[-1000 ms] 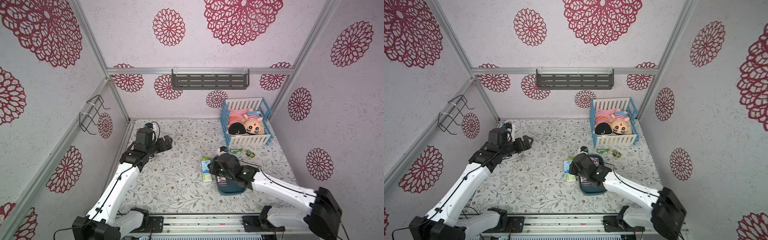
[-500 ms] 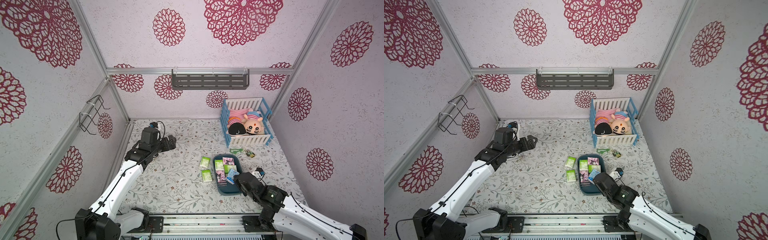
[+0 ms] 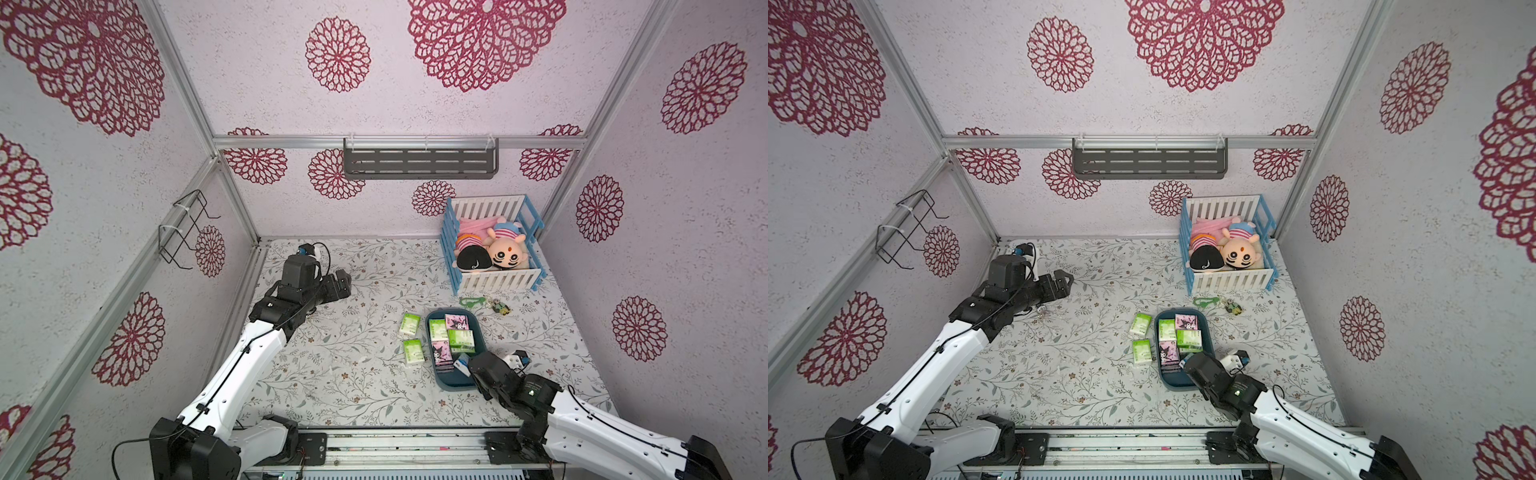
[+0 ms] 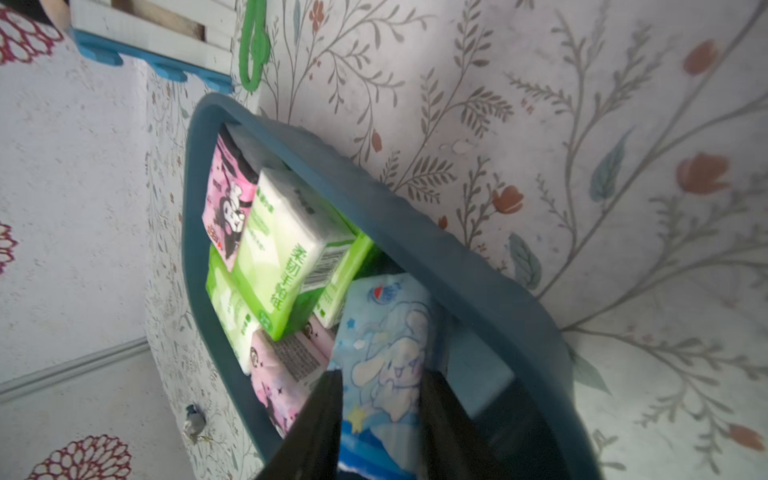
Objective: Put the pocket tissues into the storage box
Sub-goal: Place the pocket tissues in the storage box.
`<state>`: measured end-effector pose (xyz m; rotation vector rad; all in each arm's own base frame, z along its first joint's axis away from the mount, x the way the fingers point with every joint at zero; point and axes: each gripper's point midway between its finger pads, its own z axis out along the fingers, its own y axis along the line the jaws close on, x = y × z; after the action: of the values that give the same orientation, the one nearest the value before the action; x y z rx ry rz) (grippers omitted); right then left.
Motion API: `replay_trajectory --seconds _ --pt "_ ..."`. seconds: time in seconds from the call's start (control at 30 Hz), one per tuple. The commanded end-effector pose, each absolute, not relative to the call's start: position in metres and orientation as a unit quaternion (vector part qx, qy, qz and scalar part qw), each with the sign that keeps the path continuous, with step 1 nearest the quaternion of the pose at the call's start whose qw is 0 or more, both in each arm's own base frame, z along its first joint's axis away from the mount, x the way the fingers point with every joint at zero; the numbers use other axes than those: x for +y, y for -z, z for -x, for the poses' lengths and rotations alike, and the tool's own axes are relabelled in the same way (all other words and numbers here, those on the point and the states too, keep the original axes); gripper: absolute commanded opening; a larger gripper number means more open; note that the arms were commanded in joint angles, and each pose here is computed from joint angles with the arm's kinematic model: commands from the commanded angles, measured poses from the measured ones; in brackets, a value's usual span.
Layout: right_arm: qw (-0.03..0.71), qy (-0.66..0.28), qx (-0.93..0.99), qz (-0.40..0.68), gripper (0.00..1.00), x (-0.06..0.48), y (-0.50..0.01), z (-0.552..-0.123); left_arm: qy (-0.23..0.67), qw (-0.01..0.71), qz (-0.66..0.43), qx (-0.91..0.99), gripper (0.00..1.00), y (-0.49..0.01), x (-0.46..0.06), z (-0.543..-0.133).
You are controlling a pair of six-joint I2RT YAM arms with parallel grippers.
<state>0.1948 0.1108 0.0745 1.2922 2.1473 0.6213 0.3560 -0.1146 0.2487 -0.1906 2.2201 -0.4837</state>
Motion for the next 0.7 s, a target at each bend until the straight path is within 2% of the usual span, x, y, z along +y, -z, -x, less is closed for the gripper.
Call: replay_trajectory --seconds 0.0,0.27,0.43,0.57,0.67 --pt "0.295 -0.251 0.794 -0.468 0.42 0.120 -0.096 -0.206 0.192 0.438 0.065 0.876 0.97 -0.263 -0.116 -0.356" --pt "0.308 -0.188 0.855 -0.373 0.43 0.118 -0.108 -0.202 0.187 0.435 0.063 0.879 0.97 -0.262 -0.115 -0.355" --pt "0.320 -0.133 0.900 -0.264 0.42 0.115 -0.128 -0.201 0.177 0.439 0.059 0.879 0.97 -0.265 -0.112 -0.356" --pt "0.298 -0.127 0.935 -0.145 0.40 0.141 -0.132 -0.204 0.180 0.440 0.057 0.878 0.97 -0.269 -0.114 -0.359" --pt "0.258 -0.113 0.955 -0.090 0.39 0.154 -0.114 -0.198 0.185 0.439 0.059 0.877 0.97 -0.269 -0.116 -0.361"
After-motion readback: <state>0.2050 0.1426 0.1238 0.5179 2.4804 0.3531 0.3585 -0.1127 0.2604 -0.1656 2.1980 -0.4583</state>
